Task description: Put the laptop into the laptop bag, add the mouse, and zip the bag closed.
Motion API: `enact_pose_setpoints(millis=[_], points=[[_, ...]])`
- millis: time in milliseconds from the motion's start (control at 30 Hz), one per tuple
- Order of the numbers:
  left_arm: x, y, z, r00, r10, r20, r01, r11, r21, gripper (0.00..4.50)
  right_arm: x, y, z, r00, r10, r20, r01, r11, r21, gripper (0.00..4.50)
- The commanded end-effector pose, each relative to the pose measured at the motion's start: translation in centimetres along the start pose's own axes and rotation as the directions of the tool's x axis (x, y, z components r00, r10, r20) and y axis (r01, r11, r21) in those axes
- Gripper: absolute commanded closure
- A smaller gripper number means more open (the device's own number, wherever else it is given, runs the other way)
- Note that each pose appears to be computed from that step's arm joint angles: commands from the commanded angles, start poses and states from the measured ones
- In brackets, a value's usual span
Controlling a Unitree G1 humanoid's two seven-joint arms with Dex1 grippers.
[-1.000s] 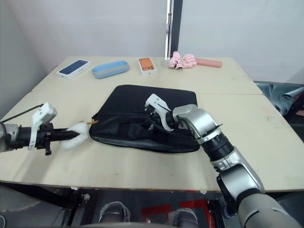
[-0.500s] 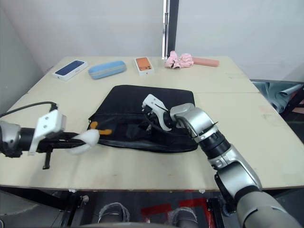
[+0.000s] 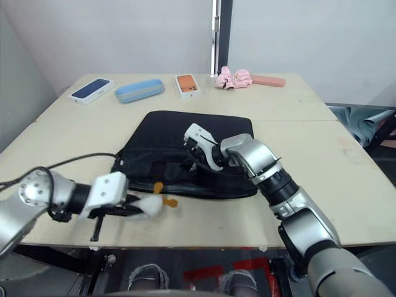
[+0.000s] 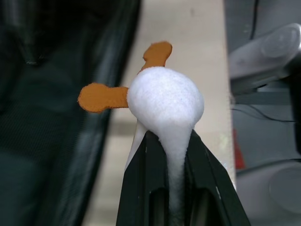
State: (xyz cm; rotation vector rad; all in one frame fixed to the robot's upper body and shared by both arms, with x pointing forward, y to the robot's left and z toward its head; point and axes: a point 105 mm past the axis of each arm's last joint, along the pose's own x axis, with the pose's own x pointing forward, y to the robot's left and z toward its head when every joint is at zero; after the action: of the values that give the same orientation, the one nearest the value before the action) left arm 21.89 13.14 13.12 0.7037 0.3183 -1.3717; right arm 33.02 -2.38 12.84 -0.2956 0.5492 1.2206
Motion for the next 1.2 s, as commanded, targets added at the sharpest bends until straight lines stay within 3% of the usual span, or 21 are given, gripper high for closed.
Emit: enact_pose_setpoints(millis=[33, 200, 300, 600, 833, 967, 1067, 1200], points=[[1.0, 0.3, 1.6, 0.999, -0.008, 0.034, 0.006, 0.997, 0.080, 4.48, 0.0, -0.2, -0.5, 0.999, -0.009, -0.041, 0.009, 1.000, -0.001, 4.50], [3.0, 1.4, 2.9, 0.994, -0.026, 0.105, 0.015, 0.995, 0.103, 4.48, 0.0, -0.1, -0.3, 0.999, 0.001, -0.050, -0.001, 1.000, -0.005, 4.50], [4.3, 1.1, 3.8, 0.985, -0.079, 0.156, 0.048, 0.980, 0.196, 4.48, -0.2, -0.1, -0.3, 0.998, 0.004, -0.058, -0.005, 1.000, -0.008, 4.50], [7.5, 1.5, 4.5, 0.970, -0.139, 0.197, 0.061, 0.931, 0.360, 4.48, -0.4, -0.2, -0.1, 0.998, 0.010, -0.061, -0.011, 1.000, -0.007, 4.50], [7.9, 1.6, 4.3, 0.969, -0.147, 0.197, 0.062, 0.922, 0.382, 4.48, -0.4, -0.2, 0.0, 0.998, 0.011, -0.061, -0.012, 1.000, -0.006, 4.50], [8.5, 1.3, 6.0, 0.929, -0.243, 0.280, 0.112, 0.904, 0.413, 4.48, -0.3, -0.2, 0.1, 0.998, 0.010, -0.055, -0.010, 1.000, -0.004, 4.50], [8.1, 1.6, 5.5, 0.936, -0.229, 0.269, 0.123, 0.926, 0.358, 4.48, -0.3, -0.1, 0.1, 0.999, 0.008, -0.051, -0.008, 1.000, -0.003, 4.50], [7.3, 1.8, 4.4, 0.948, -0.213, 0.237, 0.163, 0.963, 0.213, 3.02, -0.4, -0.2, 0.1, 0.999, 0.003, -0.048, -0.003, 1.000, 0.000, 4.50]])
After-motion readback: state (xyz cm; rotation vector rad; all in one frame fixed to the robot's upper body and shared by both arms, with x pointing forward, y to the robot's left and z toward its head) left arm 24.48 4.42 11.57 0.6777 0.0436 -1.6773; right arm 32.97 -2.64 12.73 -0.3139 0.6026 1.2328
